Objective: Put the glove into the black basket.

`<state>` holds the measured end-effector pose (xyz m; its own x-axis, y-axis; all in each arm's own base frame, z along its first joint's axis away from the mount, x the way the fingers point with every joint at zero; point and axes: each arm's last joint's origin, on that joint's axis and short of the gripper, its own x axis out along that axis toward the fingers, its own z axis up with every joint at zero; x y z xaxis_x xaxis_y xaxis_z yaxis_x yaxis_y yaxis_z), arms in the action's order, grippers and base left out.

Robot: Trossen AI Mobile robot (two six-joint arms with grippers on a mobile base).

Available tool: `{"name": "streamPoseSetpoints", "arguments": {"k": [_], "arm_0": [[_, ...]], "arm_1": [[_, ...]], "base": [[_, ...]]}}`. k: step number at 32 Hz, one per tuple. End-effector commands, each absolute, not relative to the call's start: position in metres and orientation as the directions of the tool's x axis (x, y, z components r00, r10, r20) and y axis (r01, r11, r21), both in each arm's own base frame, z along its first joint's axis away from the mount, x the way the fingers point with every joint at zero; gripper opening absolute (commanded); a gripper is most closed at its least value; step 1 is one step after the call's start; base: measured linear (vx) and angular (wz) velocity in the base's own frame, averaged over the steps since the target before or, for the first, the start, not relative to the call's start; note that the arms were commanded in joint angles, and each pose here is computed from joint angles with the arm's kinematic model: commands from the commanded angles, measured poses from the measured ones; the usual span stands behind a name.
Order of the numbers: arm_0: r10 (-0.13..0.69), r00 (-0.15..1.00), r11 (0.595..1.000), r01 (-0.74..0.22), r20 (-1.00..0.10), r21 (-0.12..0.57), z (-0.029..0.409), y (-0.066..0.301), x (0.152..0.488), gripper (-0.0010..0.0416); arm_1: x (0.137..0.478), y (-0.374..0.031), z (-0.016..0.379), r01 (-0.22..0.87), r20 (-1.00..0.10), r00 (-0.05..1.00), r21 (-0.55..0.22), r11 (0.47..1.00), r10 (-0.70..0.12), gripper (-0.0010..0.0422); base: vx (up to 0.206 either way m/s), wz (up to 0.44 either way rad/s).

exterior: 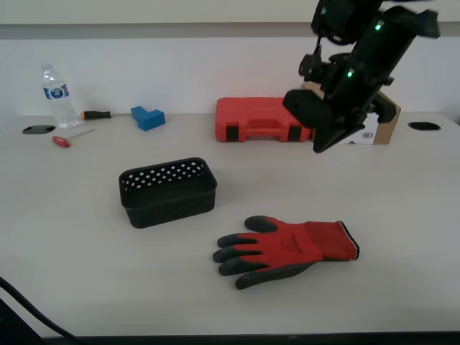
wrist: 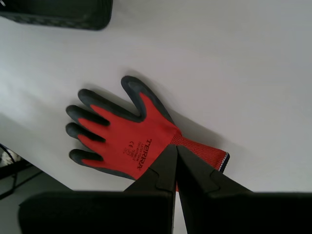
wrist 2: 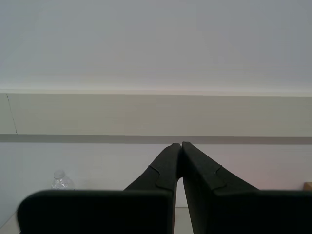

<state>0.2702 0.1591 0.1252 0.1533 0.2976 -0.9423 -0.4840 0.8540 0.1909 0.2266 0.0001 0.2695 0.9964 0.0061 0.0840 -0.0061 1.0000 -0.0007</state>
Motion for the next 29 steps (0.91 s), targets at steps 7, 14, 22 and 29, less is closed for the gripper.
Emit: {"name": "streamPoseSetpoints", "arguments": {"k": [7,14,22,29], "arm_0": [[0.29,0.052,0.8,-0.561,-0.956,0.212,0.066,0.184,0.267,0.0001],[0.258,-0.008,0.8,-0.559,-0.966,0.218,0.046,0.188,0.269,0.0001],[0.218,-0.048,0.789,-0.58,-0.975,0.205,0.024,0.192,0.275,0.0002],[0.219,-0.146,0.769,-0.582,-0.965,0.263,0.001,0.199,0.279,0.0002]], "arm_1": [[0.227,0.0,0.27,-0.008,0.091,0.996,0.0,1.0,0.008,0.0],[0.227,0.0,0.27,-0.008,0.091,0.996,0.0,1.0,0.008,0.0],[0.227,0.0,0.27,-0.008,0.09,0.996,0.0,1.0,0.008,0.0],[0.227,0.0,0.27,-0.008,0.09,0.996,0.0,1.0,0.008,0.0]], "base": [[0.0,0.0],[0.0,0.0],[0.0,0.0],[0.0,0.0]]}}
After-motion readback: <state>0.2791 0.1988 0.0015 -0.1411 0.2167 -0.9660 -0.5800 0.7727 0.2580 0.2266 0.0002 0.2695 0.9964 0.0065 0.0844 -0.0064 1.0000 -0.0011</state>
